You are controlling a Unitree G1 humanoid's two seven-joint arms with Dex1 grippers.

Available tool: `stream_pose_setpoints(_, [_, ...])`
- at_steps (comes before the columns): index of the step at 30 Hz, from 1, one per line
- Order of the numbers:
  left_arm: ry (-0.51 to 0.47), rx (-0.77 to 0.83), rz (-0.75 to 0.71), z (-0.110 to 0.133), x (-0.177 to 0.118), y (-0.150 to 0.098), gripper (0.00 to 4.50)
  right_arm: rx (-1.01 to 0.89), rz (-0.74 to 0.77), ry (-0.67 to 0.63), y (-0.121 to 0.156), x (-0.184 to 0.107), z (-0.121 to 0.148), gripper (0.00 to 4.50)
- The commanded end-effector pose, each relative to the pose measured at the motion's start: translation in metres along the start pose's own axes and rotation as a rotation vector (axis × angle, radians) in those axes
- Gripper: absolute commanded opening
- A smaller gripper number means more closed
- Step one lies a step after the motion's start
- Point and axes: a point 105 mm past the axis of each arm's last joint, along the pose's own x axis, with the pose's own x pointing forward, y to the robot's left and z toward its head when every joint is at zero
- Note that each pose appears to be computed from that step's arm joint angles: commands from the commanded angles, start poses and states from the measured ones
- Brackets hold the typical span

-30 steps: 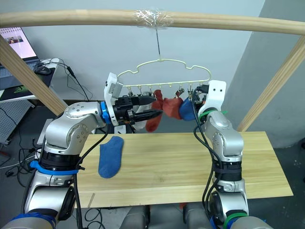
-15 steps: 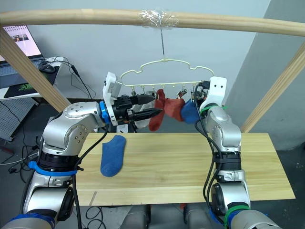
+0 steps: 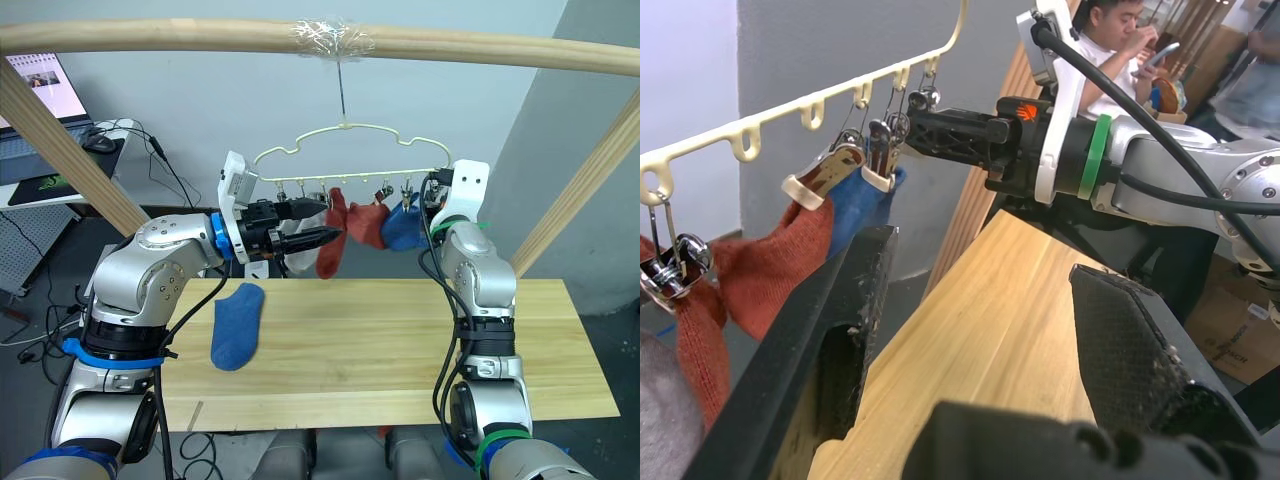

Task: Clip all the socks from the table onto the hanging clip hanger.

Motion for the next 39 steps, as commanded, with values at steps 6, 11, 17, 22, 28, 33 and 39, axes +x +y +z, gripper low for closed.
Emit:
stream_pose_setpoints(6, [-0.038,0.041,0.007,0.012,-0.001,-0.001,3.16,0.037,0.041,-0.075,0.011,0.003,0.028,1.97])
stream_pose_setpoints(11, [-0.037,0.043,0.013,0.012,-0.001,-0.001,3.16,0.087,0.084,-0.067,0.024,0.005,0.032,1.97])
stream_pose_setpoints(17, [-0.037,0.044,0.018,0.012,-0.001,0.0,3.16,0.109,0.109,-0.059,0.034,0.008,0.033,1.97])
stream_pose_setpoints(22, [-0.038,0.045,0.021,0.012,-0.001,0.0,3.16,0.092,0.103,-0.055,0.034,0.008,0.032,1.97])
stream_pose_setpoints(28, [-0.041,0.044,0.022,0.011,0.0,0.0,3.16,0.065,0.069,-0.049,0.025,0.007,0.027,1.97])
stream_pose_setpoints(33, [-0.045,0.044,0.022,0.011,0.0,0.0,3.16,0.06,0.055,-0.044,0.021,0.002,0.025,1.97])
stream_pose_setpoints(39, [-0.05,0.044,0.024,0.011,0.003,0.001,3.16,0.079,0.061,-0.043,0.025,0.0,0.027,1.97])
